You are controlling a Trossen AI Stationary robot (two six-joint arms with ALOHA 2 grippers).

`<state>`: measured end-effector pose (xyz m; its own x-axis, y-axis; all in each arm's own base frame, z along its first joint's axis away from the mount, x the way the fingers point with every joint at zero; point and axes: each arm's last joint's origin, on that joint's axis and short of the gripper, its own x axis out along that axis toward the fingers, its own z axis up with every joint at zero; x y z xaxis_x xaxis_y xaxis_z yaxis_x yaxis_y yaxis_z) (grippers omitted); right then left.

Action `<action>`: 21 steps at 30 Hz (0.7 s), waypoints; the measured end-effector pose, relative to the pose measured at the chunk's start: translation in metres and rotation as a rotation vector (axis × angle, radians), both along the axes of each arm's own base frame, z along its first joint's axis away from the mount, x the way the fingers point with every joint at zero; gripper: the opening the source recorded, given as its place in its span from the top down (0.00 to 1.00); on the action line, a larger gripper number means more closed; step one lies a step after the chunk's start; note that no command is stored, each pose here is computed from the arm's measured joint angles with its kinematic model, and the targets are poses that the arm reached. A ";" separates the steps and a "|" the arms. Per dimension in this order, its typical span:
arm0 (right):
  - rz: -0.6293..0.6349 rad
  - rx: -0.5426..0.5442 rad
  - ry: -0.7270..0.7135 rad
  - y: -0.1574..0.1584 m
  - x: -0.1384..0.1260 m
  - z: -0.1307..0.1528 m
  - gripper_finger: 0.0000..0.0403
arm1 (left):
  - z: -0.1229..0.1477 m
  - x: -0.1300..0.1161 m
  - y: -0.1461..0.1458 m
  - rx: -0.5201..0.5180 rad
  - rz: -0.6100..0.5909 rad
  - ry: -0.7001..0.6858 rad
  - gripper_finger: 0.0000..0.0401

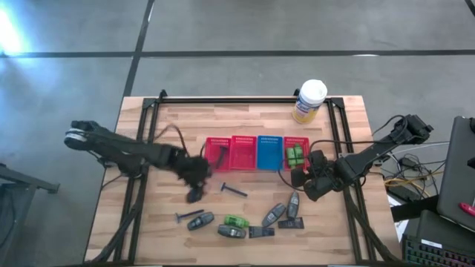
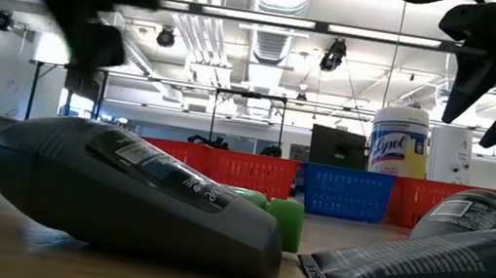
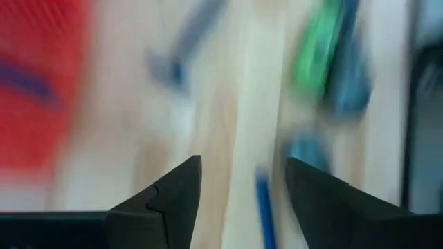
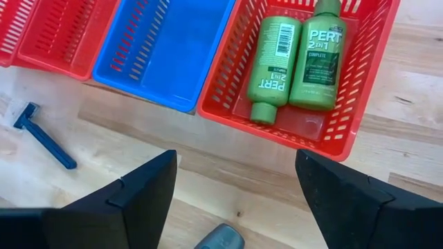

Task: Pick & Place Travel size toiletries
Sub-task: Put the blue razor into the left red bin

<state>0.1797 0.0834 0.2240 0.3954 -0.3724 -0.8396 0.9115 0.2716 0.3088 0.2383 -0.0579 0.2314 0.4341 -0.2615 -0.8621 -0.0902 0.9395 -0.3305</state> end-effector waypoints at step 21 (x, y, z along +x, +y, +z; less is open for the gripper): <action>0.061 0.000 0.031 0.001 0.000 -0.001 0.15 | -0.046 -0.029 -0.092 0.129 0.026 0.160 0.47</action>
